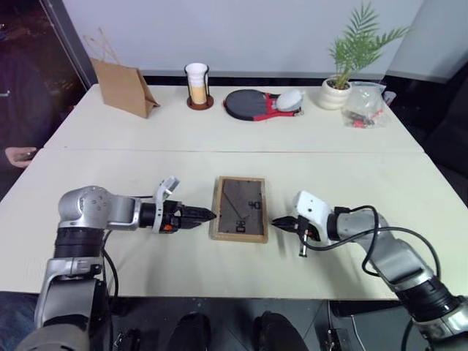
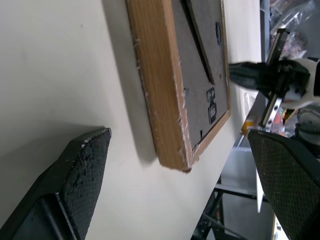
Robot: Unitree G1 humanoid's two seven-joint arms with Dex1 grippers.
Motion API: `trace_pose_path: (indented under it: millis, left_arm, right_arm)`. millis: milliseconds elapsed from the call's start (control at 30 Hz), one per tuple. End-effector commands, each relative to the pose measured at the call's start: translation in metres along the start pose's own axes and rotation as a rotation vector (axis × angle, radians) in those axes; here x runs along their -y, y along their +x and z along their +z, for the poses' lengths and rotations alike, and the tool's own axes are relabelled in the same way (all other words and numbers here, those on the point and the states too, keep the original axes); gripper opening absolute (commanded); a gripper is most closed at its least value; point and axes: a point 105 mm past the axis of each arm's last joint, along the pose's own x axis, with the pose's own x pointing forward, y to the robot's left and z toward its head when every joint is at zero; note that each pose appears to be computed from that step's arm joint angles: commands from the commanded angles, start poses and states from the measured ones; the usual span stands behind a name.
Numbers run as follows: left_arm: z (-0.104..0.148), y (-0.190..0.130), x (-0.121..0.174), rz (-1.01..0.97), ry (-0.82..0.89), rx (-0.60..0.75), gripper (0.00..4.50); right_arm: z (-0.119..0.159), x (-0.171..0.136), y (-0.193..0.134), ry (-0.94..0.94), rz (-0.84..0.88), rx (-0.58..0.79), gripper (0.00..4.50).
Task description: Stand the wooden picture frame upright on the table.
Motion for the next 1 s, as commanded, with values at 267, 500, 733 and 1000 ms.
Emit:
trace_pose_path:
  millis: [267, 500, 733, 1000]
  left_arm:
    - [-0.006, 0.016, 0.003, 0.008, -0.010, -0.040, 4.50]
    - [-0.013, 0.021, 0.004, -0.013, -0.021, -0.053, 4.50]
    - [-0.017, 0.019, 0.001, -0.025, -0.044, -0.042, 3.97]
    - [-0.018, 0.024, 0.009, -0.117, -0.082, -0.005, 1.02]
  right_arm:
    - [0.017, 0.007, 0.017, -0.060, 0.030, 0.029, 0.02]
    - [0.025, 0.009, 0.025, -0.072, 0.039, 0.049, 0.02]
    - [0.024, 0.007, 0.026, -0.072, 0.047, 0.042, 0.00]
    - [0.031, 0.009, 0.024, -0.080, 0.049, 0.058, 0.00]
